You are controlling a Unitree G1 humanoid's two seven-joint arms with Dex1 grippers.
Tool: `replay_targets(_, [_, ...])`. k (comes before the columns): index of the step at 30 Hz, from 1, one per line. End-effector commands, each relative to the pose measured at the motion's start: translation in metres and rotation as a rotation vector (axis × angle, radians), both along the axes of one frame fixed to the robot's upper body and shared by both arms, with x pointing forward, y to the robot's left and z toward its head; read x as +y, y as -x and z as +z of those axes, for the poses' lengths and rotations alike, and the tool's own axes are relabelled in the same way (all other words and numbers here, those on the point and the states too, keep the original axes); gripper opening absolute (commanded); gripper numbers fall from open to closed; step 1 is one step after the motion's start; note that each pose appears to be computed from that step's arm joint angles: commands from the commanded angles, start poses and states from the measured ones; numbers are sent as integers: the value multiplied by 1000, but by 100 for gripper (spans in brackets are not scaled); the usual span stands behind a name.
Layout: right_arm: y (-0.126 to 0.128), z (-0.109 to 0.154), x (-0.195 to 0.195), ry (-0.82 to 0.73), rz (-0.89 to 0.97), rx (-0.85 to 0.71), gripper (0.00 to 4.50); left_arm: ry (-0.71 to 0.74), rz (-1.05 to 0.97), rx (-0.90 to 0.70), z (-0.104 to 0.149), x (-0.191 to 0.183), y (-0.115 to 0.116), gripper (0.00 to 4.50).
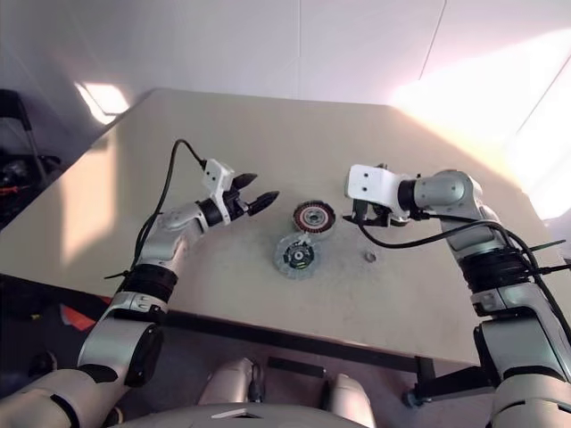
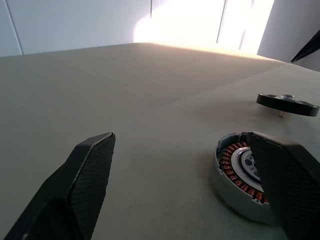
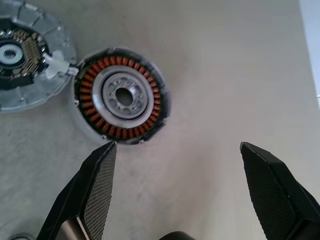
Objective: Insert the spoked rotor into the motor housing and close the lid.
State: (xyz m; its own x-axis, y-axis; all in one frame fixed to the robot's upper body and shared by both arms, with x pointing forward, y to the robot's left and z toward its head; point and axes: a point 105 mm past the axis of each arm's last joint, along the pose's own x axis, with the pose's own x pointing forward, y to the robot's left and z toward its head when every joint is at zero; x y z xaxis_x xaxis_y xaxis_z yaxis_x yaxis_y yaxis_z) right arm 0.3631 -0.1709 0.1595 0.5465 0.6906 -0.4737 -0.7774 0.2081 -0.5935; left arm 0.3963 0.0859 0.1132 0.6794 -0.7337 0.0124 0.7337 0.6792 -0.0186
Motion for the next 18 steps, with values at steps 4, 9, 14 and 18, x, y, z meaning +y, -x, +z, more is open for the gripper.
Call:
replay_targets(4, [23, -21, -30, -274, -116, 211, 445, -3, 19, -41, 7, 7, 3, 448])
replay_targets(9, [55, -47, -49, -287, -173, 321, 445, -10, 11, -38, 7, 5, 2, 448])
replay_targets(14, [76, -69, -59, -295, -247, 392, 445, -17, -12, -33, 6, -2, 2, 448])
replay_targets(18, [80, -79, -61, -311, -283, 418, 445, -24, -22, -34, 6, -5, 1, 448])
